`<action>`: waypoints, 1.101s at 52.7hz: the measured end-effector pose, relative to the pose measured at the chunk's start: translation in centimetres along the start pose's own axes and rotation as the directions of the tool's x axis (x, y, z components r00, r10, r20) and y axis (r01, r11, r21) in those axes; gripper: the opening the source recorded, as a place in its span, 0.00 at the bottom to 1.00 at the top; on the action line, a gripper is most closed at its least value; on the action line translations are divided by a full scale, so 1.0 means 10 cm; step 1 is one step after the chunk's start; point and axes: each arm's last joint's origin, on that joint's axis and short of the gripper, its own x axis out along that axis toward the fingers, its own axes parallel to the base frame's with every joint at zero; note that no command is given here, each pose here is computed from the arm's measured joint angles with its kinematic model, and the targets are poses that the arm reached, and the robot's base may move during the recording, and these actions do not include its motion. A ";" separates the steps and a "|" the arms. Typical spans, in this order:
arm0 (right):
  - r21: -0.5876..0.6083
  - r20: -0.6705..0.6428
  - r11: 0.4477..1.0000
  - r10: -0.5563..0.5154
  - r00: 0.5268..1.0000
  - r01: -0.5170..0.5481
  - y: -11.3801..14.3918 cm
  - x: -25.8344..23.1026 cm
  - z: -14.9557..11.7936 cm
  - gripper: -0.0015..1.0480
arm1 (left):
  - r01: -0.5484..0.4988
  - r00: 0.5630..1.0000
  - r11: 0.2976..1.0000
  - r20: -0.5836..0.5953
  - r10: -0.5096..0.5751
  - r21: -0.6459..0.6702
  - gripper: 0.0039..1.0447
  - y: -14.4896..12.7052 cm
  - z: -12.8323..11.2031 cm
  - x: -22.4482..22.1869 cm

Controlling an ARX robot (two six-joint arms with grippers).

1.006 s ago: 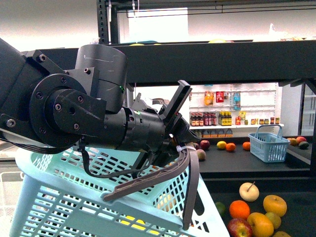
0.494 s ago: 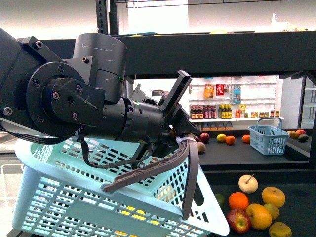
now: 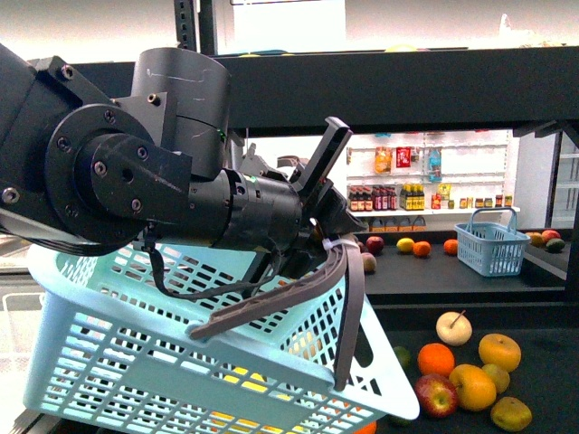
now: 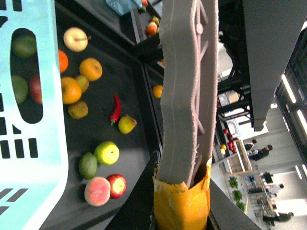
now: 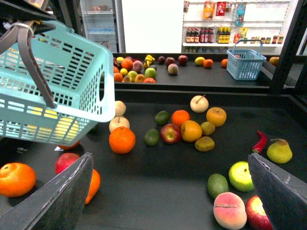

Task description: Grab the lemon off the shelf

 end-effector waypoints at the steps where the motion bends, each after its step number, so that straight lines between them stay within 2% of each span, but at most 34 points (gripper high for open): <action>1: 0.000 0.000 1.000 0.000 1.000 0.000 0.00 0.00 0.00 0.93 | -0.001 1.000 1.000 0.015 0.001 0.000 0.10 0.01 0.02 -0.01; 9: 0.000 0.000 1.000 0.000 1.000 0.000 0.00 0.00 0.00 0.93 | 0.000 0.982 0.998 0.190 0.011 -0.059 0.10 0.09 0.24 -0.12; 14: 0.000 0.000 1.000 0.000 1.000 0.000 0.00 0.00 0.00 0.93 | -0.003 0.942 0.991 0.333 0.048 -0.135 0.10 0.22 0.44 -0.27; 19: 0.000 0.000 1.000 0.000 1.000 0.000 0.00 0.00 0.00 0.93 | -0.003 0.868 0.977 0.484 0.108 -0.214 0.10 0.38 0.67 -0.50; 27: 0.000 0.000 1.000 0.000 1.000 0.000 0.00 0.00 0.00 0.93 | 0.033 0.690 0.944 0.691 0.216 -0.329 0.10 0.69 0.99 -0.94; 35: 0.000 0.000 1.000 0.000 1.000 0.000 0.00 0.00 0.00 0.93 | 0.084 0.553 0.929 0.792 0.259 -0.361 0.10 0.91 1.17 -1.32; 43: 0.000 0.000 1.000 0.000 1.000 0.000 0.00 0.00 0.00 0.93 | 0.158 0.474 0.928 0.851 0.228 -0.336 0.10 1.06 1.28 -1.63; 47: 0.000 0.000 1.000 0.000 1.000 0.000 0.00 0.00 0.00 0.93 | 0.200 0.444 0.930 0.875 0.194 -0.308 0.10 1.11 1.31 -1.78; 58: 0.000 0.000 1.000 0.000 1.000 0.000 0.00 0.00 0.00 0.93 | 0.255 0.402 0.939 0.909 0.114 -0.230 0.10 1.22 1.35 -2.04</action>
